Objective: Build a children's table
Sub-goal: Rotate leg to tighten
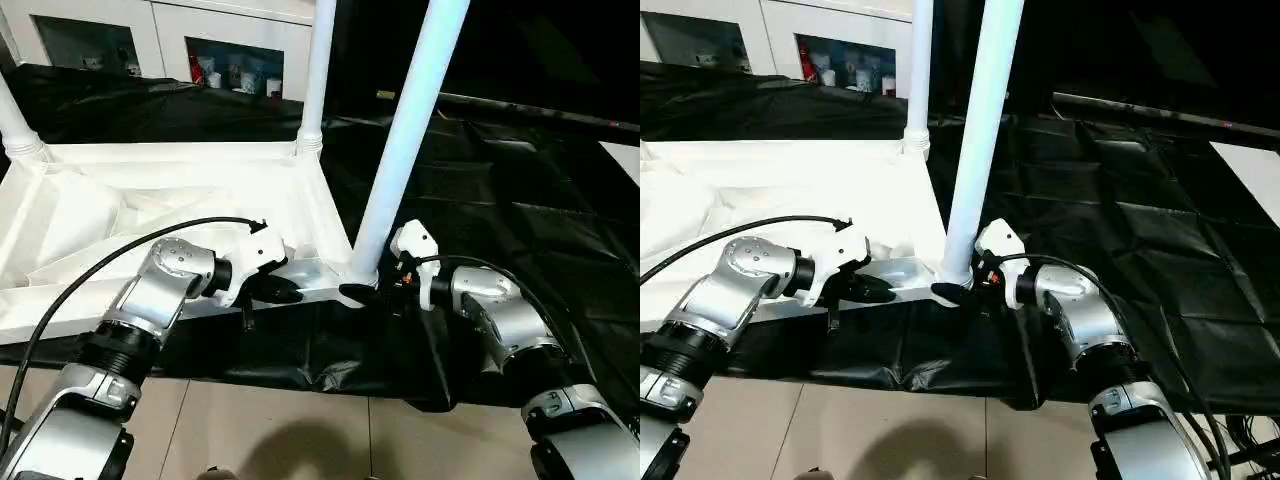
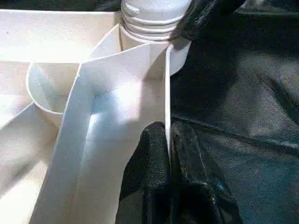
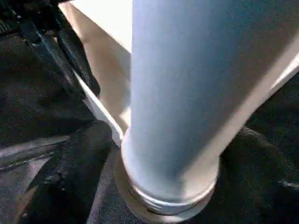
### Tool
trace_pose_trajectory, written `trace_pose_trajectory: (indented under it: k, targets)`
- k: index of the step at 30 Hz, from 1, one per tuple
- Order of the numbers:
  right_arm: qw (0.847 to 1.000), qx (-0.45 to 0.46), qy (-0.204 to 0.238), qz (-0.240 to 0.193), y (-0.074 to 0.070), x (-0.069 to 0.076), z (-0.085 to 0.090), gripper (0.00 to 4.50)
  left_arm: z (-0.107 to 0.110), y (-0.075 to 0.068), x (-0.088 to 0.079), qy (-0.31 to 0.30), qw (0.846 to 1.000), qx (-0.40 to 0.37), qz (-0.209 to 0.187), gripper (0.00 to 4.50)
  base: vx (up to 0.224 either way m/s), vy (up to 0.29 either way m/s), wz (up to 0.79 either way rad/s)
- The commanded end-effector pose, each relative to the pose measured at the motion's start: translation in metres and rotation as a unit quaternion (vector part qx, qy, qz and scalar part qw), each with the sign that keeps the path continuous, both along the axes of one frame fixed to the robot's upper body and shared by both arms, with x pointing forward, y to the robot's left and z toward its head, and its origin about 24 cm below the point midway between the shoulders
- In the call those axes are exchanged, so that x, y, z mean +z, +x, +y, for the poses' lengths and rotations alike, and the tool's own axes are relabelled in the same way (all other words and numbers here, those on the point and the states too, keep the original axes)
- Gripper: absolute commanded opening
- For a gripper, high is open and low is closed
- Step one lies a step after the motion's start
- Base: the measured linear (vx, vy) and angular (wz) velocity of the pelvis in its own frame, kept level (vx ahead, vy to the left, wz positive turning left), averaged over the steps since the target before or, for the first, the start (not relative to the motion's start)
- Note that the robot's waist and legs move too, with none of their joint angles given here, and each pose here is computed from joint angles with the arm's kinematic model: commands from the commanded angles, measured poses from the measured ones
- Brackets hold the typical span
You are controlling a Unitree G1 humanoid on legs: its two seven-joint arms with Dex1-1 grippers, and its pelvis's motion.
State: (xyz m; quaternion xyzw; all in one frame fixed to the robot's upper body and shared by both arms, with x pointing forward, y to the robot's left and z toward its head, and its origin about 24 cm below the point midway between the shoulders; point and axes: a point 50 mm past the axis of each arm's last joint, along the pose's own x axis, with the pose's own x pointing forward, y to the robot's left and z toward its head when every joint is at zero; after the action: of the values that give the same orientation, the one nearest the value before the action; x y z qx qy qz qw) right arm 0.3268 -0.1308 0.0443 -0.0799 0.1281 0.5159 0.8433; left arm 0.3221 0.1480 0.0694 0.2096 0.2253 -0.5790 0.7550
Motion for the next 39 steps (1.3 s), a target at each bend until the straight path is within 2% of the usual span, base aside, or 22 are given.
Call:
trace_pose_trajectory:
  k: [1, 4, 5, 8, 10, 15, 19, 20, 22, 25, 26, 30, 34, 36, 37, 39]
  targets:
    - [1.0, -0.016, 0.0, 0.002, 0.0, -0.002, -0.006, 3.48, -0.008, -0.004, 0.004, -0.051, 0.998, -0.02, 0.003, 0.0, 0.0, 0.0, 0.0]
    - [1.0, -0.016, 0.013, 0.005, 0.0, -0.001, -0.006, 3.34, -0.008, -0.004, 0.004, -0.051, 0.998, -0.021, 0.004, 0.0, 0.0, 0.0, 0.0]
    - [1.0, -0.016, 0.014, 0.006, 0.0, -0.001, -0.006, 3.08, -0.008, -0.004, 0.004, -0.052, 0.998, -0.021, 0.004, 0.0, 0.0, 0.0, 0.0]
    - [1.0, -0.013, 0.017, 0.008, -0.001, -0.001, -0.007, 2.98, -0.008, -0.005, 0.003, -0.051, 0.998, -0.023, 0.006, 0.0, 0.0, 0.0, 0.0]
    - [1.0, -0.011, 0.017, 0.01, -0.002, -0.002, -0.007, 2.75, -0.008, -0.005, 0.003, -0.051, 0.998, -0.023, 0.007, 0.0, 0.0, 0.0, 0.0]
    - [1.0, -0.001, 0.014, 0.022, -0.006, -0.007, -0.006, 2.69, -0.008, -0.006, 0.002, -0.05, 0.998, -0.022, 0.01, 0.0, 0.0, 0.0, 0.0]
    - [0.999, -0.032, 0.01, 0.024, -0.005, -0.013, -0.005, 2.69, -0.013, -0.005, 0.0, -0.051, 0.999, -0.015, 0.01, 0.0, 0.0, 0.0, 0.0]
    - [0.995, -0.092, 0.017, 0.019, 0.0, -0.016, -0.003, 2.69, -0.02, -0.003, -0.002, -0.051, 0.999, -0.002, 0.004, 0.0, 0.0, 0.0, 0.0]
    - [0.989, -0.143, 0.029, 0.023, 0.004, -0.019, 0.0, 2.69, -0.028, 0.0, -0.004, -0.047, 0.999, 0.013, -0.002, 0.0, 0.0, 0.0, 0.0]
    - [0.97, -0.236, 0.05, 0.035, 0.013, -0.02, 0.011, 2.69, -0.047, 0.007, -0.006, -0.043, 0.998, 0.042, -0.016, 0.0, 0.0, 0.0, 0.0]
    - [0.955, -0.286, 0.062, 0.046, 0.018, -0.021, 0.02, 2.69, -0.061, 0.012, -0.006, -0.043, 0.997, 0.062, -0.023, 0.0, 0.0, 0.0, 0.0]
    - [0.945, -0.316, 0.066, 0.045, 0.023, -0.017, 0.042, 2.68, -0.078, 0.02, -0.006, -0.037, 0.994, 0.099, -0.037, 0.0, 0.0, 0.0, 0.0]
    - [0.955, -0.291, 0.052, 0.02, 0.022, -0.013, 0.061, 2.68, -0.084, 0.024, -0.006, -0.027, 0.992, 0.119, -0.045, 0.0, 0.0, 0.0, 0.0]
    - [0.964, -0.254, 0.075, 0.004, 0.02, -0.007, 0.067, 2.68, -0.083, 0.025, -0.005, -0.031, 0.992, 0.117, -0.042, 0.0, 0.0, 0.0, 0.0]
    - [0.966, -0.247, 0.08, 0.0, 0.02, -0.006, 0.067, 3.24, -0.082, 0.025, -0.005, -0.033, 0.992, 0.115, -0.04, 0.0, 0.0, 0.0, 0.0]
    - [0.971, -0.22, 0.089, -0.011, 0.019, -0.003, 0.061, 3.38, -0.076, 0.024, -0.006, -0.036, 0.993, 0.108, -0.035, 0.0, 0.0, 0.0, 0.0]
